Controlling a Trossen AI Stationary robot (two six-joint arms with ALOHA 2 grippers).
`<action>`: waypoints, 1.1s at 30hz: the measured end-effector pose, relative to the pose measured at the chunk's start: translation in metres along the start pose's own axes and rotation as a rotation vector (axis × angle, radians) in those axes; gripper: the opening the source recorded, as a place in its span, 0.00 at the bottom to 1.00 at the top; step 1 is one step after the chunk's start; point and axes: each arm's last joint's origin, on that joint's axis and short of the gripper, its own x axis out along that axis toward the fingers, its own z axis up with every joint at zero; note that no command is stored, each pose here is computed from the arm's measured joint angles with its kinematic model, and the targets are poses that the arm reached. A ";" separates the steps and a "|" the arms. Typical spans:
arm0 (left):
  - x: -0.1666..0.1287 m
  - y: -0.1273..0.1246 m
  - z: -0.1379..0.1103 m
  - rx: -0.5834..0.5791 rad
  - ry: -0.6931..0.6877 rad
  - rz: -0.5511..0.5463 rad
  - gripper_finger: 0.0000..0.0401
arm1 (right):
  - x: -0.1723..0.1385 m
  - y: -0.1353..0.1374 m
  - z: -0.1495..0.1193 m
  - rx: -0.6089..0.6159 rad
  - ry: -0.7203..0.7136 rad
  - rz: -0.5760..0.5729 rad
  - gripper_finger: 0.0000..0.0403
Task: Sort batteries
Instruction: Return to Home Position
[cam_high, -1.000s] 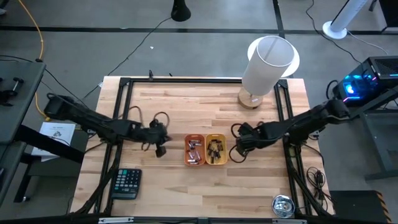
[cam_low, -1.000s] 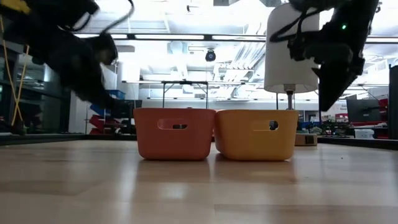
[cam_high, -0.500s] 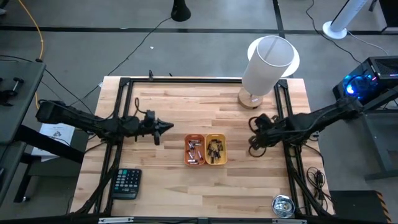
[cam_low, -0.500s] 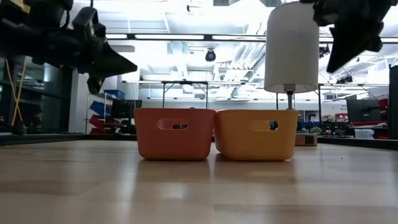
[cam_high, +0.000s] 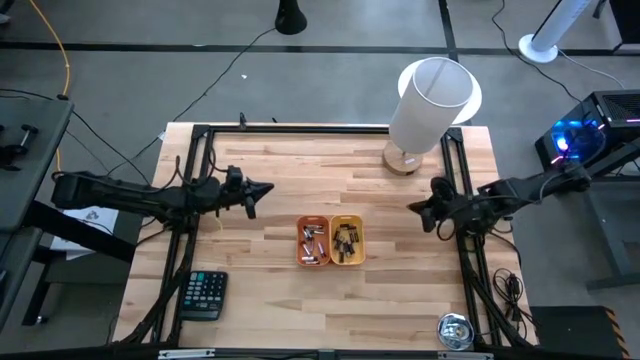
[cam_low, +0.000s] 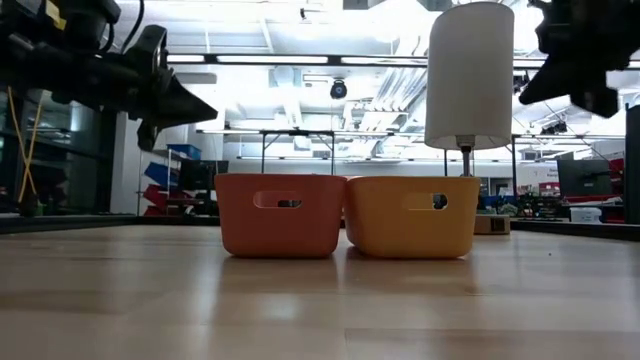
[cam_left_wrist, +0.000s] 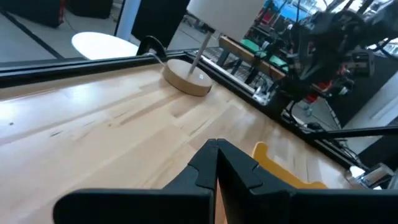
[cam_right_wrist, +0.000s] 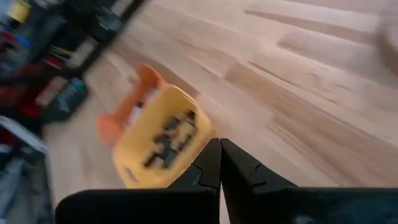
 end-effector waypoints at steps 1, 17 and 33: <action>0.000 0.000 0.000 0.001 -0.002 0.000 0.00 | 0.003 -0.002 -0.003 0.017 -0.022 0.035 0.00; -0.022 0.021 -0.014 0.055 -0.076 -0.049 0.00 | 0.014 0.000 0.014 -0.001 -0.211 0.216 0.00; -0.028 0.029 -0.017 0.059 0.009 -0.040 0.00 | 0.016 -0.005 0.024 -0.136 -0.308 0.135 0.00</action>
